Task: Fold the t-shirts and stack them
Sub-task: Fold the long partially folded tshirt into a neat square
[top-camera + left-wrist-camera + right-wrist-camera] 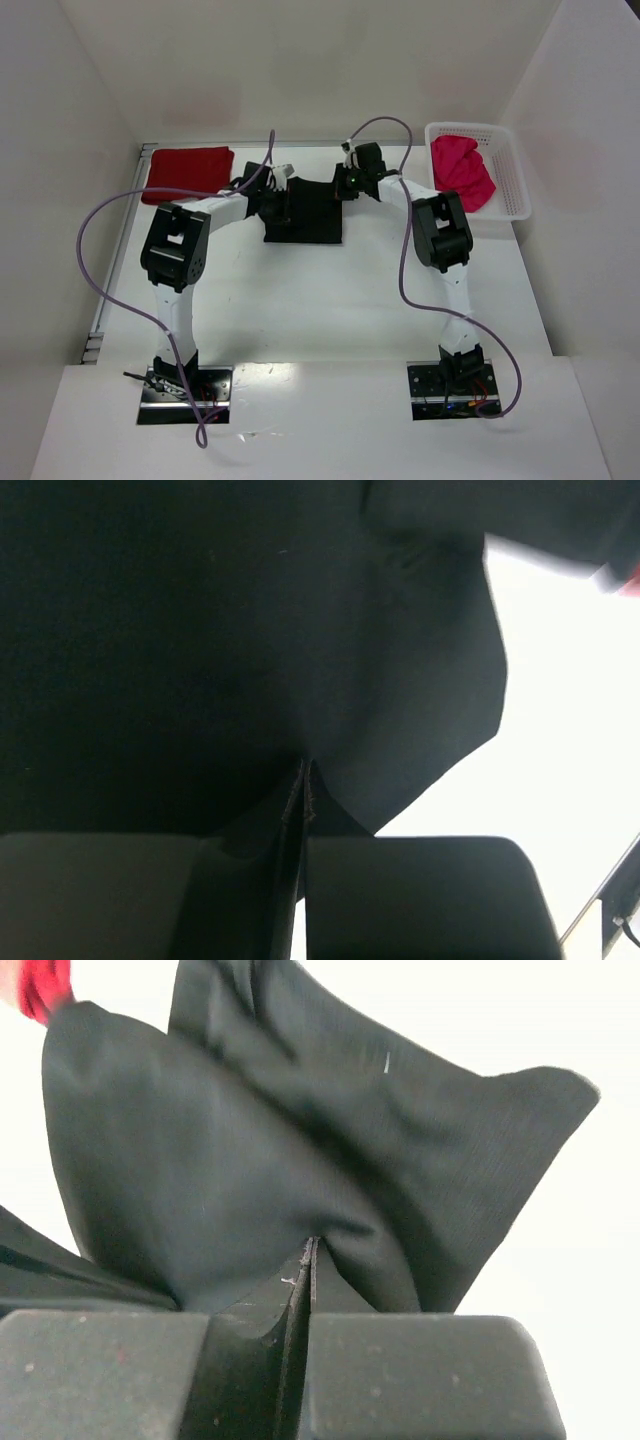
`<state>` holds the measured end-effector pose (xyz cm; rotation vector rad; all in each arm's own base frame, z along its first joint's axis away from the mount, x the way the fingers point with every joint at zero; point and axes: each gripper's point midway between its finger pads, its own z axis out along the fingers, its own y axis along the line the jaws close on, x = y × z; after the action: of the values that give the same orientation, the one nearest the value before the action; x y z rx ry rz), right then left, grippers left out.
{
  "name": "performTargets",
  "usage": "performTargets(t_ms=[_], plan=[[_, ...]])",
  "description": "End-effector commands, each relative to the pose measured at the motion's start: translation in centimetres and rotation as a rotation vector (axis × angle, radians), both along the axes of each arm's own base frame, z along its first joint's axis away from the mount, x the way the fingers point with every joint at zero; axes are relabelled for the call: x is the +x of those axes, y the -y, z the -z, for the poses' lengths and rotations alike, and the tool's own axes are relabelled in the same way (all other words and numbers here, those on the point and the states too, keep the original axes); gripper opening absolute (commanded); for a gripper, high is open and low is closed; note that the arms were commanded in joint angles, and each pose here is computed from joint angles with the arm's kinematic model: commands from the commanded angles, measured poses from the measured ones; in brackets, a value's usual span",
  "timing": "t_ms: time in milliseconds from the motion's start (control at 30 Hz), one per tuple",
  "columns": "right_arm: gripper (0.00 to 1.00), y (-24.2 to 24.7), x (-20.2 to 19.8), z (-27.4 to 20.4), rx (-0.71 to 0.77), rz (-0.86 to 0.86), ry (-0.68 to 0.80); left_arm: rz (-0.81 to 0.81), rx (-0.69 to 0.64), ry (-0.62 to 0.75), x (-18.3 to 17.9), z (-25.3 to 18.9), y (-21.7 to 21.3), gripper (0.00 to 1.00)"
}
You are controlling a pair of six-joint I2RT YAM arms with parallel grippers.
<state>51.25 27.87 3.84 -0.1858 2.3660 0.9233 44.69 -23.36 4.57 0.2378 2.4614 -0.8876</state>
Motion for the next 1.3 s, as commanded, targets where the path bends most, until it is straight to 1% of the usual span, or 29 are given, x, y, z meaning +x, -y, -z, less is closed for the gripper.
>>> performTargets(t_ms=[0, 133, 167, 233, 267, 333, 400, 433, 467, 533, 567, 600, 667, 700, 733, 767, 800, 833, 867, 900, 933, 1000, 1067, 1133, 1233, 1267], plan=[[0.01, 1.5, 3.8, -2.2, -0.015, 0.061, 0.1, 0.007, 0.038, -0.013, -0.8, 1.5, -0.7, 0.05], [0.01, 3.6, 6.0, -2.7, -0.022, 0.115, 0.128, 0.019, 0.04, -0.026, -1.3, 1.9, -0.8, 0.05], [0.01, 3.5, 6.3, -3.4, -0.018, 0.116, 0.14, 0.019, 0.04, -0.026, -1.3, 1.9, -0.8, 0.05], [0.02, 4.1, 6.7, -2.5, -0.026, 0.126, 0.117, 0.019, 0.04, -0.026, -1.3, 1.9, -0.8, 0.05], [0.02, 4.0, 7.1, -3.4, -0.022, 0.126, 0.131, 0.019, 0.039, -0.024, -1.1, 1.6, -0.7, 0.05], [0.02, 4.4, 7.0, -3.4, -0.023, 0.12, 0.123, 0.018, 0.025, 0.026, -0.1, -0.8, -0.4, 0.18], [0.02, 4.4, 7.1, -5.9, -0.011, 0.121, 0.162, 0.006, 0.015, 0.062, 0.8, -2.6, -0.8, 0.28], [0.02, 4.3, 7.0, -6.9, 0.002, 0.113, 0.181, 0.005, 0.005, 0.099, 1.2, -4.2, -0.7, 0.45], [0.04, 4.3, 6.6, -8.6, 0.01, 0.114, 0.207, -0.011, -0.008, 0.126, 2.0, -5.7, -0.9, 0.49], [0.06, 4.4, 6.2, -10.1, 0.017, 0.115, 0.231, -0.046, -0.009, 0.171, 3.2, -7.6, -2.1, 0.53], [0.07, 4.6, 5.7, -10.1, 0.008, 0.11, 0.225, -0.069, -0.013, 0.195, 3.9, -8.7, -3.2, 0.62], [0.1, 4.6, 5.3, -11.4, 0.013, 0.097, 0.248, -0.091, -0.002, 0.198, 4.3, -8.6, -3.9, 0.64], [0.15, 5.0, 4.1, -10.4, -0.004, 0.091, 0.214, -0.148, 0.014, 0.213, 5.2, -9.1, -6.3, 0.69], [0.23, 5.1, 3.5, -11.0, -0.008, 0.086, 0.226, -0.164, 0.015, 0.213, 5.5, -9.1, -7.1, 0.77], [0.29, 5.4, 2.4, -9.7, -0.019, 0.085, 0.19, -0.169, 0.029, 0.205, 5.5, -8.8, -7.9, 0.79], [0.35, 5.7, 1.9, -9.3, -0.03, 0.095, 0.18, -0.174, 0.038, 0.201, 5.5, -8.7, -8.6, 0.81], [0.48, 6.0, 1.4, -9.1, -0.039, 0.102, 0.171, -0.19, 0.05, 0.183, 5.4, -8.3, -9.8, 0.82], [0.54, 6.2, 0.6, -9.7, -0.04, 0.102, 0.169, -0.181, 0.066, 0.197, 5.5, -8.4, -10.4, 0.82], [0.6, 6.5, -0.6, -8.4, -0.055, 0.095, 0.14, -0.174, 0.074, 0.192, 5.3, -8.0, -10.5, 0.86], [0.67, 6.8, -1.1, -8.1, -0.064, 0.102, 0.131, -0.166, 0.073, 0.2, 5.4, -8.0, -10.9, 0.88], [0.74, 7.1, -2.1, -7.8, -0.069, 0.101, 0.115, -0.137, 0.088, 0.18, 5.1, -6.7, -10.9, 0.88], [0.74, 6.2, -3.2, -7.6, -0.069, 0.079, 0.111, -0.115, 0.079, 0.153, 4.7, -5.6, -10.6, 0.88], [0.74, 6.0, -4.1, -6.7, -0.104, 0.075, 0.099, -0.092, 0.058, 0.113, 4.4, -4.0, -10.1, 0.89], [0.74, 4.5, -5.1, -6.3, -0.111, 0.034, 0.098, -0.057, 0.018, 0.081, 4.2, -3.0, -9.3, 0.89], [0.71, 2.5, -5.8, -5.3, -0.115, -0.008, 0.085, -0.043, 0.005, 0.043, 3.9, -1.0, -9.0, 0.89], [0.71, 2.5, -5.5, -5.1, -0.121, -0.002, 0.085, -0.043, 0.006, 0.034, 3.9, -0.6, -9.0, 0.89]])
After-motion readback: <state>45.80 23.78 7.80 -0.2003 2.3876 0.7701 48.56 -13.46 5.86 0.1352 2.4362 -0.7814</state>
